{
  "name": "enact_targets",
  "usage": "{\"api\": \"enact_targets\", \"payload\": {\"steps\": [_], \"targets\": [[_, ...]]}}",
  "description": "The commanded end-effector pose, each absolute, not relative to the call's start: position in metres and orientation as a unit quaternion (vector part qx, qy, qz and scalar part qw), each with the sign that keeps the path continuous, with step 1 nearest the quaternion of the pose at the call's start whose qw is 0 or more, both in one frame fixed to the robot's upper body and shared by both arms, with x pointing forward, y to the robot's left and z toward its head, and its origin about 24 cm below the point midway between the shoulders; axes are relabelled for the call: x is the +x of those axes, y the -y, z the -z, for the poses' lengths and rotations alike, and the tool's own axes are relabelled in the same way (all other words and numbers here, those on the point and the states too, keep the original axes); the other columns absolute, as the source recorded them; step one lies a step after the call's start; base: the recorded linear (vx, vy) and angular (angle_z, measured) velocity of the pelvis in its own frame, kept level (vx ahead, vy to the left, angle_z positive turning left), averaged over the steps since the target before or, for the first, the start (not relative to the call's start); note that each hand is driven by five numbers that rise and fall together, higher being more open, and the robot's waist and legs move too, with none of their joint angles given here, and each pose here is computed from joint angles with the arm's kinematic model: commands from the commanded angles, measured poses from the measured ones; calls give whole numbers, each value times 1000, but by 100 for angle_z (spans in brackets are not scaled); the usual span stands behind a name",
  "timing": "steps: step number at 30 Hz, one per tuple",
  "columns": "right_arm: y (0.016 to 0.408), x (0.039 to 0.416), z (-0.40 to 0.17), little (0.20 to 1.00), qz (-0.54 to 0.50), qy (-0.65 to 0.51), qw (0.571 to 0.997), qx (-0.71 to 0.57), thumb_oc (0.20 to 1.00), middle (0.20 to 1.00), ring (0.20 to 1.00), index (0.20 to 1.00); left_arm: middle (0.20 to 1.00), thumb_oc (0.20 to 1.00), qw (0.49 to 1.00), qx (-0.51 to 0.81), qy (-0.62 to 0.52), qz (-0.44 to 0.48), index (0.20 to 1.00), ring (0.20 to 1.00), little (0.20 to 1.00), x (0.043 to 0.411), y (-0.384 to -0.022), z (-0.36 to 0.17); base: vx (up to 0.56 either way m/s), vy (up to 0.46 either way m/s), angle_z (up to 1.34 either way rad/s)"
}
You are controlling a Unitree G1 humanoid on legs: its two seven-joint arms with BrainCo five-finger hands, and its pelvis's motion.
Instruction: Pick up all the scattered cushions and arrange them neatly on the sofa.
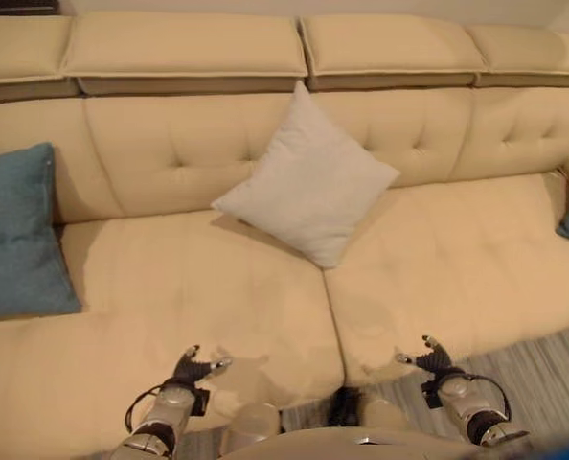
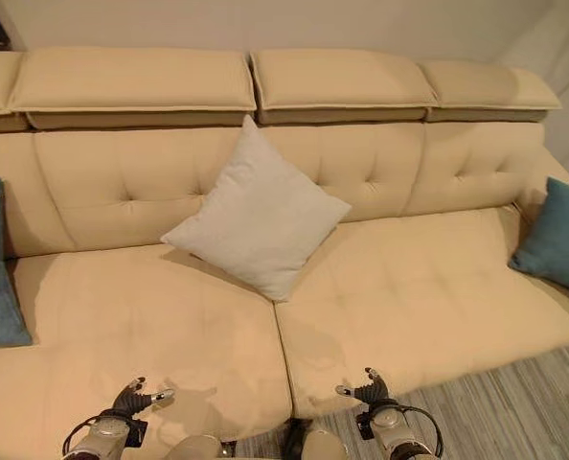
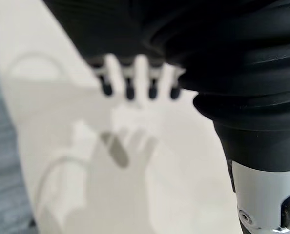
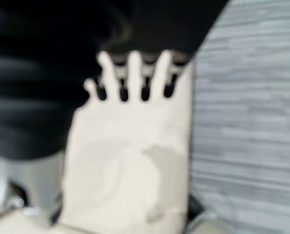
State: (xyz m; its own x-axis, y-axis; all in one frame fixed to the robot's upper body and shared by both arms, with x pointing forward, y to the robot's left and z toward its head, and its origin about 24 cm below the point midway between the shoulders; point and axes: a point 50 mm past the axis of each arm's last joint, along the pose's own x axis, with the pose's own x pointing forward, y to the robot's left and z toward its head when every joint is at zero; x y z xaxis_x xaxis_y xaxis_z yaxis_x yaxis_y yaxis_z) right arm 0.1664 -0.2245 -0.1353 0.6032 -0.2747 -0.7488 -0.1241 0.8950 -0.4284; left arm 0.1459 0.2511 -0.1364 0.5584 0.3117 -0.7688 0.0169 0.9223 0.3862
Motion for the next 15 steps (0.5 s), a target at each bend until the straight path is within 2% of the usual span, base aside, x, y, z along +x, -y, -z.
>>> {"api": "enact_targets", "payload": {"steps": [1,8,10,15], "targets": [[246,169,129,1000,77,-441,862,-236,1000,1000,1000,1000,1000,1000,875,185,-441,-75,1000,1000,1000,157,-246,133,85,-61,52],[250,170,127,1000,79,-437,863,-239,1000,1000,1000,1000,1000,1000,885,162,-428,-83,1000,1000,1000,162,-242,131,97,-135,35],[249,176,123,1000,80,-420,872,-238,1000,1000,1000,1000,1000,1000,898,154,-403,-85,1000,1000,1000,174,-239,125,41,-165,21],[255,219,84,1000,116,-293,922,-224,1000,1000,1000,1000,1000,1000,958,104,-253,-88,1000,1000,1000,229,-218,79,-77,-93,56]]}}
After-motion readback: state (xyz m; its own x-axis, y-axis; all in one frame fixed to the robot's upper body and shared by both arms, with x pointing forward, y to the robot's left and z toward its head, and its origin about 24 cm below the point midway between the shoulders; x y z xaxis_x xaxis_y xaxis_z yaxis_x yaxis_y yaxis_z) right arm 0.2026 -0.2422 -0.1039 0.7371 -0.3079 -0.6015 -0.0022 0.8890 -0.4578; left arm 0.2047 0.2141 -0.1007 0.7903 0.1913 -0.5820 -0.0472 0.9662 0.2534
